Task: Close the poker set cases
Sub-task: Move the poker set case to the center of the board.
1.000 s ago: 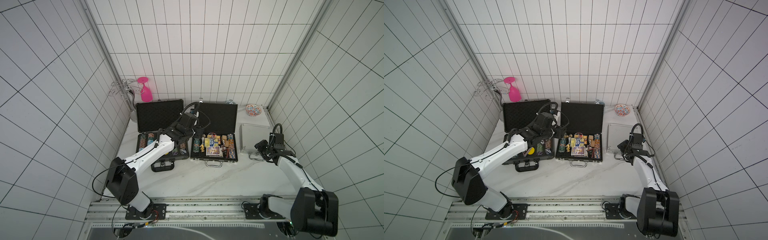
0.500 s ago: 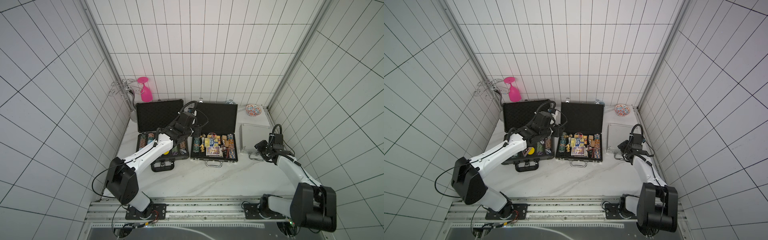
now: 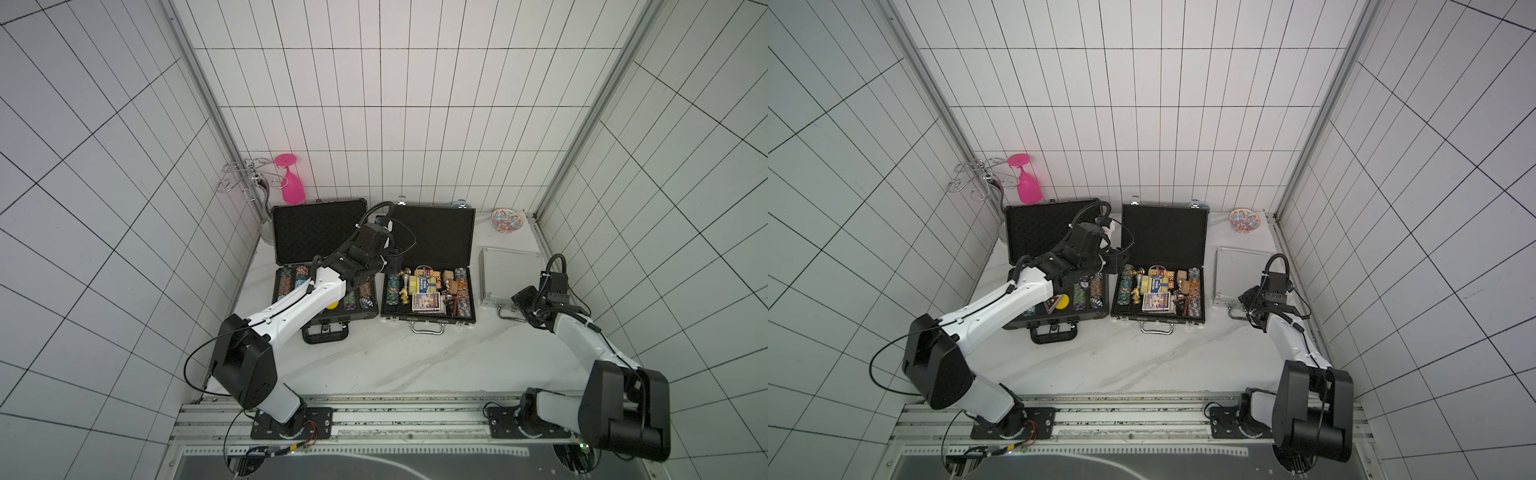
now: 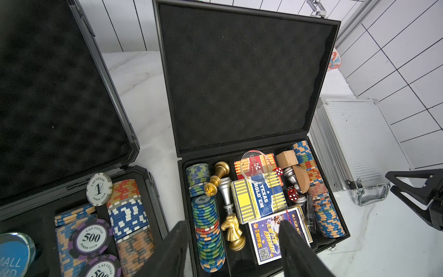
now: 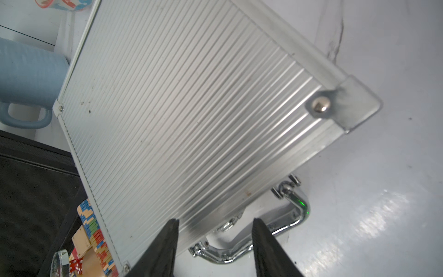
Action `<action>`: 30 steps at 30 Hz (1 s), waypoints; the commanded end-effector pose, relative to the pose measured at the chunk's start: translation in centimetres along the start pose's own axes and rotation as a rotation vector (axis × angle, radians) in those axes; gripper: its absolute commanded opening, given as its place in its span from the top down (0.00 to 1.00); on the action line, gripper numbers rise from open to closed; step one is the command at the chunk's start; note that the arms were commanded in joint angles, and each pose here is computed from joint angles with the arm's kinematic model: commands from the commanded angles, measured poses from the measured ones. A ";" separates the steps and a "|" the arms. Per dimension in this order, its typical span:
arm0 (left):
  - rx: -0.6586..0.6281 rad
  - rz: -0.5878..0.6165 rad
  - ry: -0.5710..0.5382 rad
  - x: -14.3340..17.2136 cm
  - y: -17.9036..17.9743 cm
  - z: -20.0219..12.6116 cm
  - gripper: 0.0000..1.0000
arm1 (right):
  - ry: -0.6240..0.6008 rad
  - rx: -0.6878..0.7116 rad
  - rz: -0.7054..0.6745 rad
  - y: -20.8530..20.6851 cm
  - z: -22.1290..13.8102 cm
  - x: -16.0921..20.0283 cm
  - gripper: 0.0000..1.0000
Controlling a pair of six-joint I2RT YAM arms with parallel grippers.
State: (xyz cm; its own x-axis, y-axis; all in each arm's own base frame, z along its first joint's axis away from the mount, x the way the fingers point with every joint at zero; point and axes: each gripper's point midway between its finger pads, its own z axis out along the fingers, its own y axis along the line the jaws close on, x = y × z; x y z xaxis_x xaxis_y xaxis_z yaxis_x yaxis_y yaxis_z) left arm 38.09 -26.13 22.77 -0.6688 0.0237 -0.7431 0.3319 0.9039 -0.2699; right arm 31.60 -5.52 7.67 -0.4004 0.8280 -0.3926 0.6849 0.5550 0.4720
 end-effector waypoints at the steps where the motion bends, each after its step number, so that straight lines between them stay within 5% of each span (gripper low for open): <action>1: -0.005 -0.015 -0.040 -1.1 0.1 -0.6 0.39 | -0.016 0.046 -0.015 -1.3 0.6 -0.2 0.49; 12: -0.008 -0.015 -0.040 -0.8 0.3 -0.7 0.39 | -0.020 0.010 -0.054 -0.4 1.4 -0.9 0.63; 30: -0.030 -0.015 -0.029 -0.3 0.8 0.1 0.39 | 0.000 -0.036 -0.006 0.5 3.1 -0.3 0.65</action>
State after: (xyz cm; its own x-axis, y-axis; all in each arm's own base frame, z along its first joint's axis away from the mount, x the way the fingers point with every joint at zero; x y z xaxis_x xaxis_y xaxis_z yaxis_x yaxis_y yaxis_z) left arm 38.12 -25.73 22.26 -0.6707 0.0223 -0.7414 0.3166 0.9125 -0.2590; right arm 34.76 -6.41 7.60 -0.3758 0.8103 -0.4496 0.6297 0.5792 0.5177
